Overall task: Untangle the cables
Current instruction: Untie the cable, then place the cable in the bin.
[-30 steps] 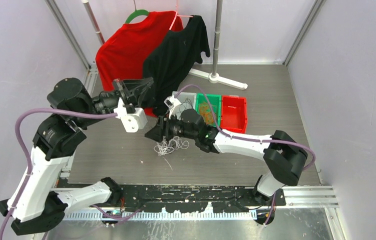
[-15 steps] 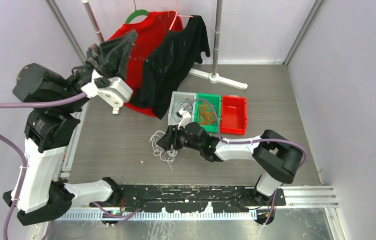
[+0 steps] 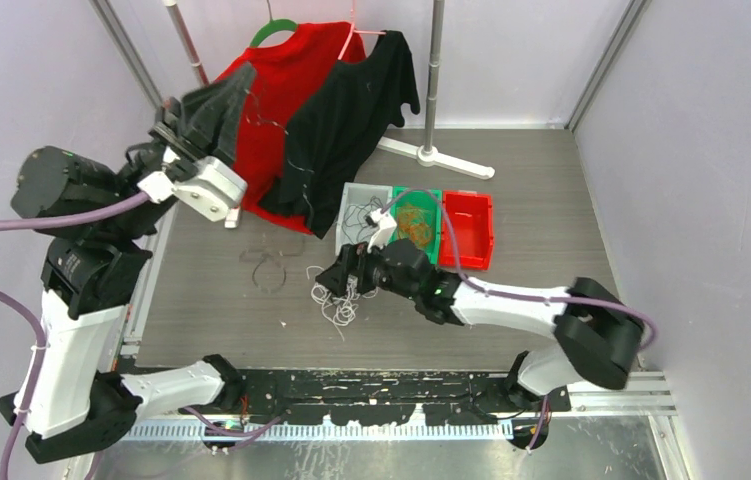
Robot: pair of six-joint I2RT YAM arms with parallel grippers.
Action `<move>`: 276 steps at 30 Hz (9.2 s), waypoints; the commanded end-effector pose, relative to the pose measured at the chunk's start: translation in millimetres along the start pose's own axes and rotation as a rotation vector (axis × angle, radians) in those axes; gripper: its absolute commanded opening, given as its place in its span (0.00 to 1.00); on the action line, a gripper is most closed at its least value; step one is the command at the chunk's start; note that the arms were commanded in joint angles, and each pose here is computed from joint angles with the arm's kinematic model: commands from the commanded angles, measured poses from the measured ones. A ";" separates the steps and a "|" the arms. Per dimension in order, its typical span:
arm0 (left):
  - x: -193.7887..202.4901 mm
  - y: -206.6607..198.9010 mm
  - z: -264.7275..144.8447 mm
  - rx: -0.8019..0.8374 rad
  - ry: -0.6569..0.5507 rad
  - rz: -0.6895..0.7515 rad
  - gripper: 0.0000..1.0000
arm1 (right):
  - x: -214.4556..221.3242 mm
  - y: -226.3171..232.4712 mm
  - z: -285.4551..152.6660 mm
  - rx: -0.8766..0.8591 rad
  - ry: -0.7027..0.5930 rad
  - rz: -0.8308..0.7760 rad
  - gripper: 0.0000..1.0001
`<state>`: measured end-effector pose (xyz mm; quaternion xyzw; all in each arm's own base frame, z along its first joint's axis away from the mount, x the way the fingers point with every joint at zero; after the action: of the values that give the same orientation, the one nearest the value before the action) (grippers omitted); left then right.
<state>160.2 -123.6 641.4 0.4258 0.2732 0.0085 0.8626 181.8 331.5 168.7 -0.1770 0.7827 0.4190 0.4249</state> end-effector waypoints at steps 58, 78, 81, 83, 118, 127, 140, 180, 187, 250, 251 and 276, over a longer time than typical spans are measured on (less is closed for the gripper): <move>338.3 -296.1 15.8 0.342 1.110 -0.524 0.00 | -125.9 -85.9 -149.6 0.722 -0.207 -0.077 0.99; 380.1 -337.9 -13.4 0.153 1.328 -0.816 0.00 | -109.0 -98.2 -155.2 0.756 -0.207 -0.028 0.98; 377.9 -348.9 -9.8 0.163 1.325 -0.878 0.00 | -105.8 -99.4 -156.9 0.761 -0.204 -0.021 0.99; 375.6 -354.9 -7.6 0.168 1.319 -0.890 0.00 | -103.1 -100.3 -157.3 0.762 -0.200 -0.018 0.98; 400.5 -369.4 -11.6 0.106 1.336 -0.966 0.00 | -77.1 -107.6 -151.3 0.741 -0.155 0.051 0.98; 413.2 -362.6 -29.6 0.100 1.356 -0.918 0.40 | -75.9 -107.1 -154.8 0.747 -0.155 0.057 0.98; 350.4 -330.9 -10.5 0.377 1.201 -1.047 0.77 | -75.9 -107.9 -151.6 0.743 -0.146 0.052 0.98; 386.2 -384.7 35.3 1.310 0.709 -0.406 0.65 | -52.9 -115.6 -147.8 0.723 -0.104 0.064 0.94; 397.1 -388.1 46.4 1.275 0.676 -0.374 0.66 | -47.9 -116.7 -144.8 0.706 -0.101 0.071 0.93; 421.2 -344.8 -0.8 1.024 0.930 -0.110 0.00 | -38.5 -119.4 -138.7 0.698 -0.073 0.124 0.88; 419.9 -349.8 -0.1 1.031 0.929 -0.114 0.00 | -38.9 -119.2 -138.5 0.698 -0.074 0.124 0.88; 371.6 -317.8 6.9 1.076 1.047 -0.405 0.87 | -51.0 -113.6 -142.0 0.691 -0.093 0.105 0.88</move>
<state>430.5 -245.9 204.2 0.6789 0.6731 -0.0380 0.2909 202.5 144.5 170.6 0.0295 0.8823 0.1459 0.4466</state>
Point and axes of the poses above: each gripper's point midway between its finger pads, its own z axis out along the fingers, its own y axis along the line the jaws close on, x = y × z, the point moved 7 cm from there along -z, back along the fingers, and after that the axes turned 9 degrees about -z, right-handed, at the moved point
